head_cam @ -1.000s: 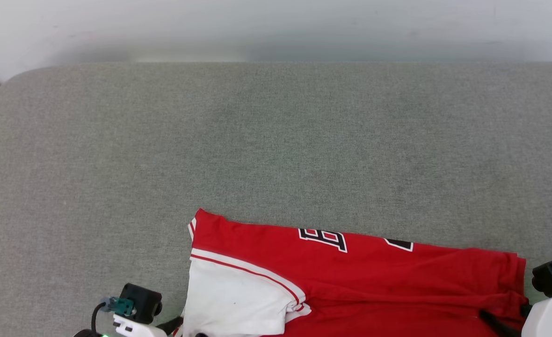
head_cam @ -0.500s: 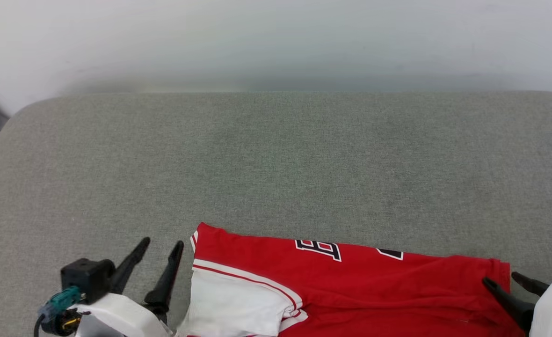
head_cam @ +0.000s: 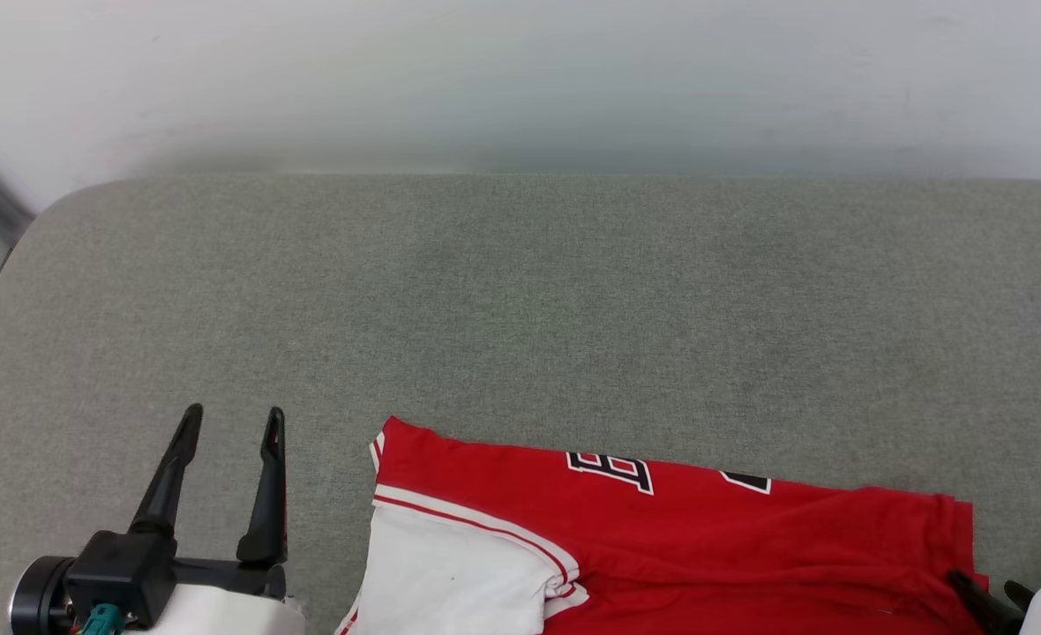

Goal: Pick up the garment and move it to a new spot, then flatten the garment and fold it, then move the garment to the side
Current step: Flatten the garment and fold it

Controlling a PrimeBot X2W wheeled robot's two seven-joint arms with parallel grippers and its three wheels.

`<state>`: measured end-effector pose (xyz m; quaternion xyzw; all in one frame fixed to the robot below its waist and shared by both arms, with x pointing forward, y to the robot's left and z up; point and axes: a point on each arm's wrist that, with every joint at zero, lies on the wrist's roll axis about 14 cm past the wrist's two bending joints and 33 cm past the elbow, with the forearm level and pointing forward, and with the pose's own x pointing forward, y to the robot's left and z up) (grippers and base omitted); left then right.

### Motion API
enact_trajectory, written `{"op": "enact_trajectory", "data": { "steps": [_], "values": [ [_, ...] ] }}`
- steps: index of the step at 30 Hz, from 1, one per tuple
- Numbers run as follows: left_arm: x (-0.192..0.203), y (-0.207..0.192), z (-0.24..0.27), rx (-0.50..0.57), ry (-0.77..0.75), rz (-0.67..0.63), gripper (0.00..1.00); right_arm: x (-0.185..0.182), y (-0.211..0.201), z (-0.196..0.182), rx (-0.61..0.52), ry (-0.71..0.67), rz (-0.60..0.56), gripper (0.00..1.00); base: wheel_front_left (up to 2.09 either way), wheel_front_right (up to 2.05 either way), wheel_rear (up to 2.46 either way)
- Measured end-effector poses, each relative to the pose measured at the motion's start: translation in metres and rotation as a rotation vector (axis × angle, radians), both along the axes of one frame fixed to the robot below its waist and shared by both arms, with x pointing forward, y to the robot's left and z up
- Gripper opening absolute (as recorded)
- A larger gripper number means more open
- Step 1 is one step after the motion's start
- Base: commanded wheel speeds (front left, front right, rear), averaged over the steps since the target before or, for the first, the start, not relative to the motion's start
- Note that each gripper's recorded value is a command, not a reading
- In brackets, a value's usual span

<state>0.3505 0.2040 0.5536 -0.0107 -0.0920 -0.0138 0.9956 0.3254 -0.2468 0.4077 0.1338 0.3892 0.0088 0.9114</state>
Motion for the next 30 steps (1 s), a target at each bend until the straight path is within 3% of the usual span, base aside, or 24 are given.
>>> {"op": "enact_trajectory", "data": {
  "steps": [3,15,22,30],
  "values": [
    [-0.003,0.003,-0.008,0.044,0.014,0.016,1.0,-0.002,-0.002,-0.008,0.003,0.029,-0.027,1.0,0.0,0.0,0.0],
    [0.004,0.003,-0.022,0.025,0.04,0.019,1.0,0.009,-0.002,-0.041,-0.042,0.145,-0.025,1.0,0.0,0.0,0.0],
    [0.006,0.009,-0.031,0.041,0.067,0.03,1.0,0.008,0.015,-0.06,-0.002,0.222,0.016,1.0,0.0,0.0,0.0],
    [0.005,0.012,-0.031,0.042,0.065,0.037,1.0,0.01,0.047,-0.058,0.085,0.213,0.084,1.0,0.0,0.0,0.0]
  ]
}}
